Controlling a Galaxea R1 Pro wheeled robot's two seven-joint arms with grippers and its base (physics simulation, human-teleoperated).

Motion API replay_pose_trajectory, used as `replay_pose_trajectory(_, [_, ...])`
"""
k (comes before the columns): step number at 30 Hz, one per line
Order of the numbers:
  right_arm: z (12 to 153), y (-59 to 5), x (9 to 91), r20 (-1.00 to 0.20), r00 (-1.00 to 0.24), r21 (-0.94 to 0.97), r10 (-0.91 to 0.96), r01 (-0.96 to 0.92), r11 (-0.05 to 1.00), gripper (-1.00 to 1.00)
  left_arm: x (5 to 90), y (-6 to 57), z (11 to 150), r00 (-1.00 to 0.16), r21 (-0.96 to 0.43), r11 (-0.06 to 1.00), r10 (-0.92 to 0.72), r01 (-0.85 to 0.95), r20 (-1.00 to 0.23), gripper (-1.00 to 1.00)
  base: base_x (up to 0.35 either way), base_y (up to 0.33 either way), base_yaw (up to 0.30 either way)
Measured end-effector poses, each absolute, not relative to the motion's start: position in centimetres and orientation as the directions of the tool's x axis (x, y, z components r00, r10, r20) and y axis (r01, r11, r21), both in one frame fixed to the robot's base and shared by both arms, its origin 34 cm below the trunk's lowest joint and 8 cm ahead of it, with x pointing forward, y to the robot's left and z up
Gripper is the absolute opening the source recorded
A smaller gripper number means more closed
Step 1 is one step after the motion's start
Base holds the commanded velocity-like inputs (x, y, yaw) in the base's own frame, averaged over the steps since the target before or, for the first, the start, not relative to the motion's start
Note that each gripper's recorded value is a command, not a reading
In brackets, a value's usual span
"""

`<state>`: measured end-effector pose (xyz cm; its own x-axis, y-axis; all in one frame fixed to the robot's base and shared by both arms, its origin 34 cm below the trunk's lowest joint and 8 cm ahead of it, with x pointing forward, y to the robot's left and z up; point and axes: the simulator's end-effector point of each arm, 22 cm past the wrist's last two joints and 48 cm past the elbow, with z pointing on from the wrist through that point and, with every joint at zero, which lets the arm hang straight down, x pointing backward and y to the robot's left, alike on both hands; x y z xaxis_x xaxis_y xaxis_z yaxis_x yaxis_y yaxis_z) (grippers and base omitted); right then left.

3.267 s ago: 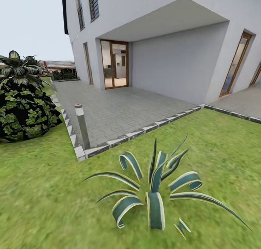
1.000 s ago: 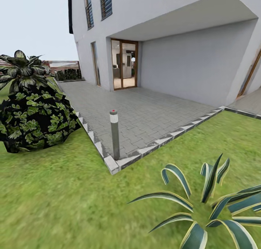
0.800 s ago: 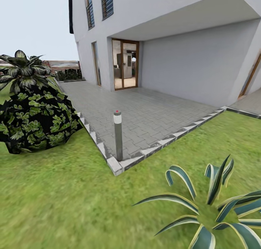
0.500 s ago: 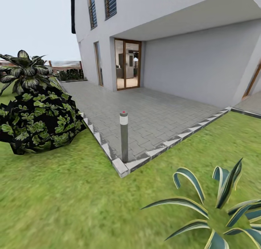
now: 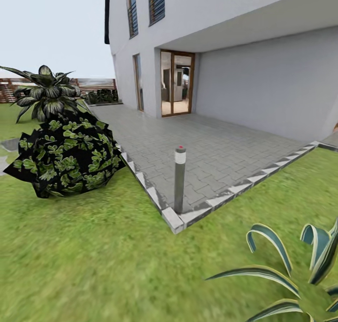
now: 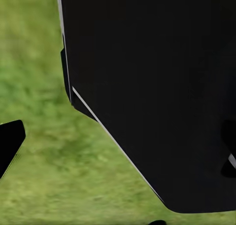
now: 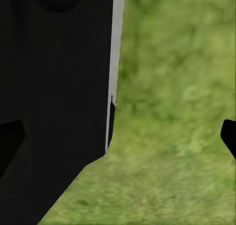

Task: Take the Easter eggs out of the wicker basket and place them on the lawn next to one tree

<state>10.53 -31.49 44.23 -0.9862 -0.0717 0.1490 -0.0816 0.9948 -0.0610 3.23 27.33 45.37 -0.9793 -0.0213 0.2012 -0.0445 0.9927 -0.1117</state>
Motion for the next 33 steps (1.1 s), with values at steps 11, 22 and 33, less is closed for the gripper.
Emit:
replay_pose_trajectory(11, [44.24, -31.51, 10.49, 0.149, -0.986, -0.062, -0.070, -0.080, 0.995, 1.00, 3.23, 27.36, 45.37, -0.979, -0.111, 0.993, -0.022, -0.046, 0.201, 1.00, 0.122, 0.333, 0.166])
replay_pose_trajectory(22, [44.24, -31.54, 10.51, 0.149, -0.986, -0.064, -0.069, -0.079, 0.995, 1.00, 3.23, 27.37, 45.37, -0.979, -0.111, 0.993, -0.023, -0.046, 0.201, 1.00, 0.121, 0.333, 0.252])
replay_pose_trajectory(33, [44.24, -31.55, 10.51, 0.149, -0.986, -0.064, -0.069, -0.079, 0.995, 1.00, 3.28, 27.41, 45.36, -0.980, -0.110, 0.993, -0.025, -0.047, 0.200, 1.00, 0.050, 0.214, 0.254])
